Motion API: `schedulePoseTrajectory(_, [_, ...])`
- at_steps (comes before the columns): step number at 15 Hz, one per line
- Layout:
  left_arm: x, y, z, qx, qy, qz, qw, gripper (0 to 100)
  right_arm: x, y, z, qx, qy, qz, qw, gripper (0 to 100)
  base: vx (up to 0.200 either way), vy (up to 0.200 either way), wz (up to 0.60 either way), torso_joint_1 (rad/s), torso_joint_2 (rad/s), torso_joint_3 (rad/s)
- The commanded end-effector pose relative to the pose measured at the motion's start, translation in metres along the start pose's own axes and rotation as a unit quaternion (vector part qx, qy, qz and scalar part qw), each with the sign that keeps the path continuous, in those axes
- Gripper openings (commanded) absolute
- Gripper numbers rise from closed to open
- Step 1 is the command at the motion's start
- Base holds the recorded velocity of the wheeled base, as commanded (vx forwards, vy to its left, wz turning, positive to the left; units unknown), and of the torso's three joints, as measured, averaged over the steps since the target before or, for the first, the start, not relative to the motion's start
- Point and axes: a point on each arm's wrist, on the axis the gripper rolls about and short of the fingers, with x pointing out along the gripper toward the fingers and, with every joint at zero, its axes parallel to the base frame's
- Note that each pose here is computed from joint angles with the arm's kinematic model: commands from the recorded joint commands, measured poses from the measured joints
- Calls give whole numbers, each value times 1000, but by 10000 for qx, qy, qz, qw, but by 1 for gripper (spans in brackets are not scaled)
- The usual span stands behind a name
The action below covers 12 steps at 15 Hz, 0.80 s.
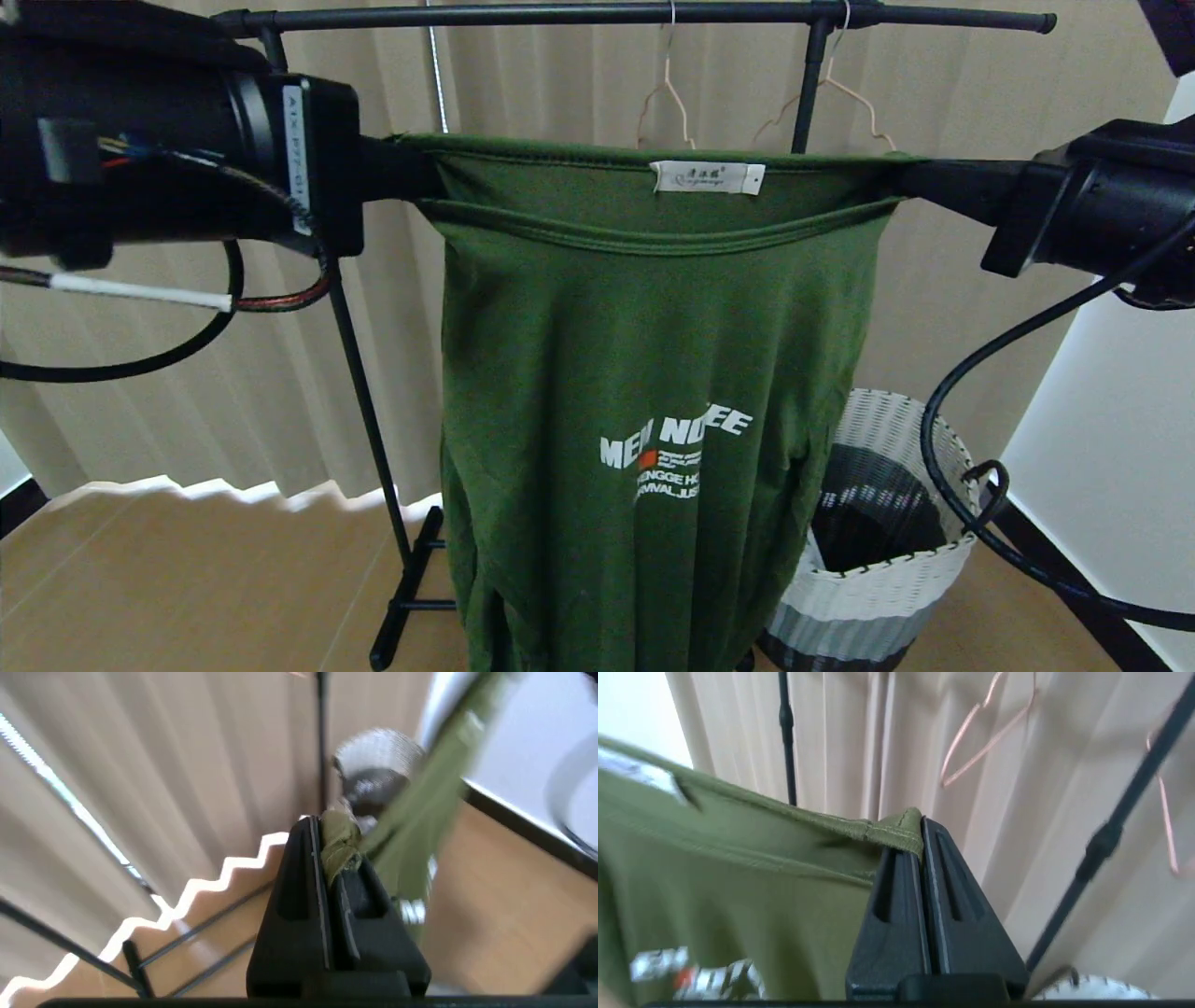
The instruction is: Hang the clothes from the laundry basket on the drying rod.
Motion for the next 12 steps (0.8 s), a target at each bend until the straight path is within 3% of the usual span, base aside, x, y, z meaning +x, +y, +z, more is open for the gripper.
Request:
schedulePoseTrajectory(1, [27,1,-5,-26,137,107,9998,0,-21,5,5,-16,-77,1,10000,0,0,0,0,0,0,0])
schedulePoseTrajectory(4, [41,0,-25,-93,297,120,9994,0,-25,5,-15,53,206,-10,9998,0,0,0,0,0,0,0])
schedulePoseTrajectory(8, [48,12,-17,-127,-91,336,9993,0,-20,5,-7,22,79,-8,10000,0,0,0,0,0,0,0])
schedulePoseTrajectory(10, [53,24,-19,-36,-33,652,9979,0,-16,4,-4,3,64,-8,10000,0,0,0,0,0,0,0])
schedulePoseTrajectory(12, [55,25,-18,-96,-87,722,9973,0,-13,3,-1,-8,20,-8,10000,0,0,0,0,0,0,0])
